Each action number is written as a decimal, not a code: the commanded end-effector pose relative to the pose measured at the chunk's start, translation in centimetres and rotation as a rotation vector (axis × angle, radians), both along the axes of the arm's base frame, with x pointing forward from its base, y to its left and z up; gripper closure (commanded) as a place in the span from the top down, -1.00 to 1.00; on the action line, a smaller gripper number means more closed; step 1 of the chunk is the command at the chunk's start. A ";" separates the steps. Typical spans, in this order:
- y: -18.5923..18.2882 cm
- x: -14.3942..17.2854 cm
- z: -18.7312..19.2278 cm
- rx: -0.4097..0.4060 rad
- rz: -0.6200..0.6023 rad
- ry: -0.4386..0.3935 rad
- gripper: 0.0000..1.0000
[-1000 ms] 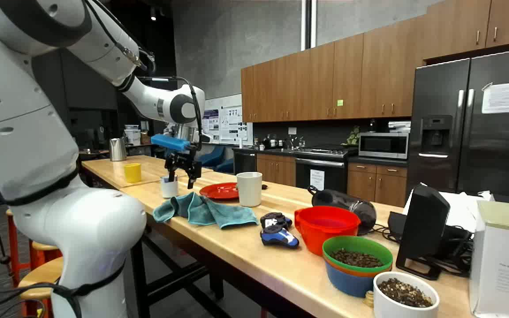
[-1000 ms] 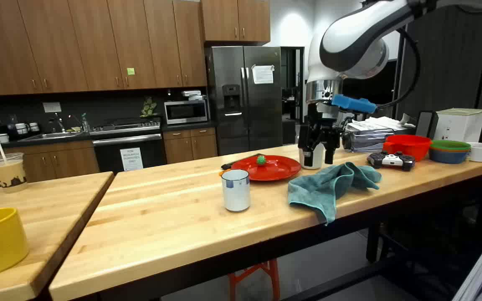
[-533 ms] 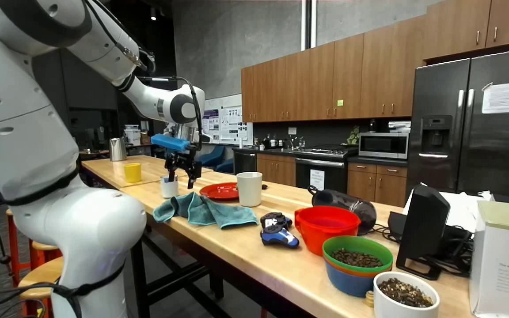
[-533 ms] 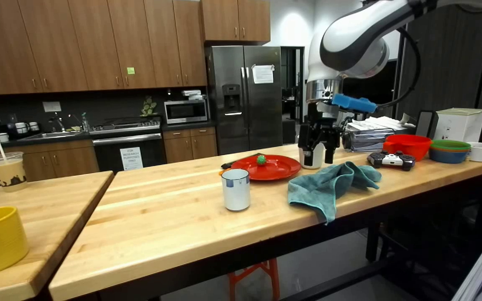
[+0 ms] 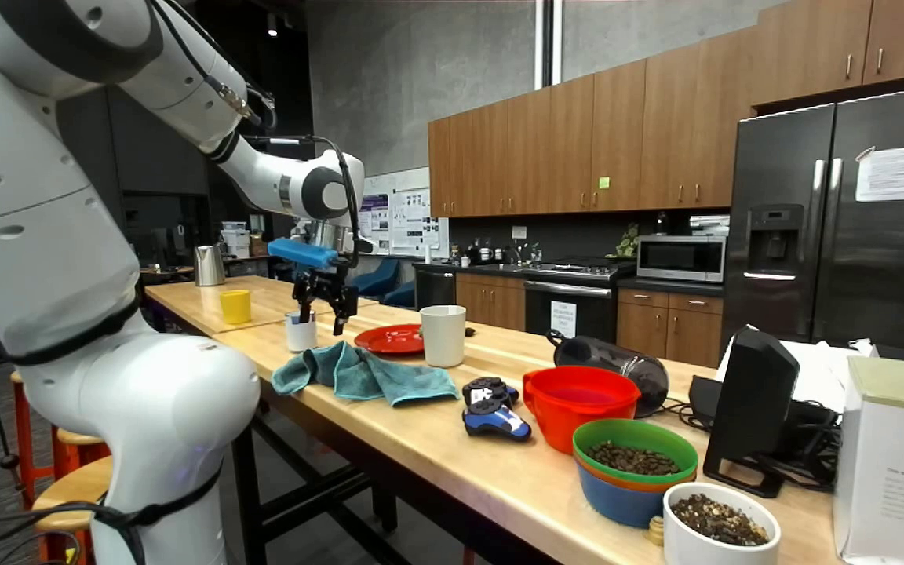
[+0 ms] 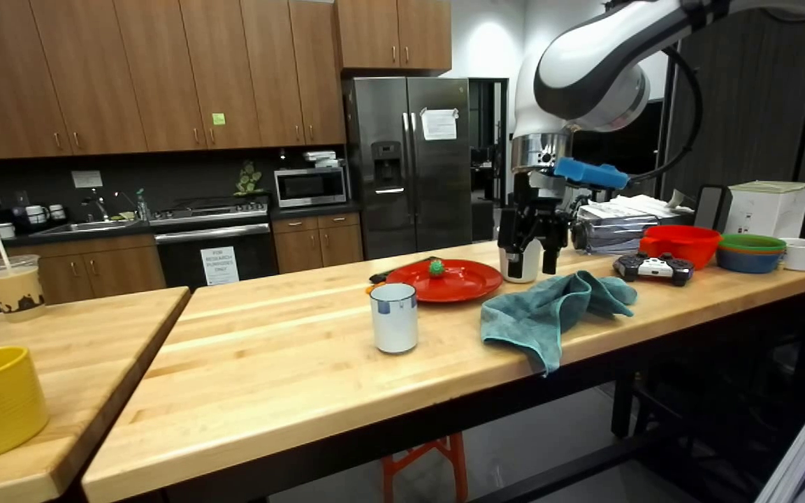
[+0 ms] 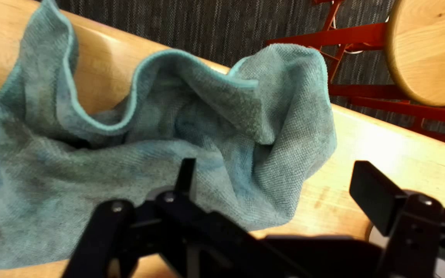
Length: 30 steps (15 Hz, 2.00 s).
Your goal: Put the blue cloth on the white cup
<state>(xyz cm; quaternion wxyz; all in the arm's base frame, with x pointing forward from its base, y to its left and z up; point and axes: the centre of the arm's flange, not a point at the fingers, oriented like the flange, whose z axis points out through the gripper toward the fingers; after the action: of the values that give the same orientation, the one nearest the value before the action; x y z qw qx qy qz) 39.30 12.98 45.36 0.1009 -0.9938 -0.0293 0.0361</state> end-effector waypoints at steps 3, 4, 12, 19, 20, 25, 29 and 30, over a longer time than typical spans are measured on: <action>0.0 0.0 0.0 0.000 0.000 0.000 1.00; 0.0 0.0 0.0 0.000 0.000 0.000 1.00; 0.0 0.0 0.0 0.000 0.000 0.000 1.00; 0.0 0.0 0.0 0.000 0.000 0.000 1.00; 0.0 0.0 0.0 0.000 0.000 0.000 1.00; -0.1 0.0 -0.1 0.019 0.006 0.004 1.00; 0.1 -0.2 -0.7 0.018 0.014 0.018 1.00; 0.2 -0.1 -0.9 0.017 0.014 0.022 1.00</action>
<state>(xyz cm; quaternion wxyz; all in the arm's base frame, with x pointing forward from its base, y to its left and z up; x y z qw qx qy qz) 39.14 13.00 44.96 0.0997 -0.9937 -0.0315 0.0404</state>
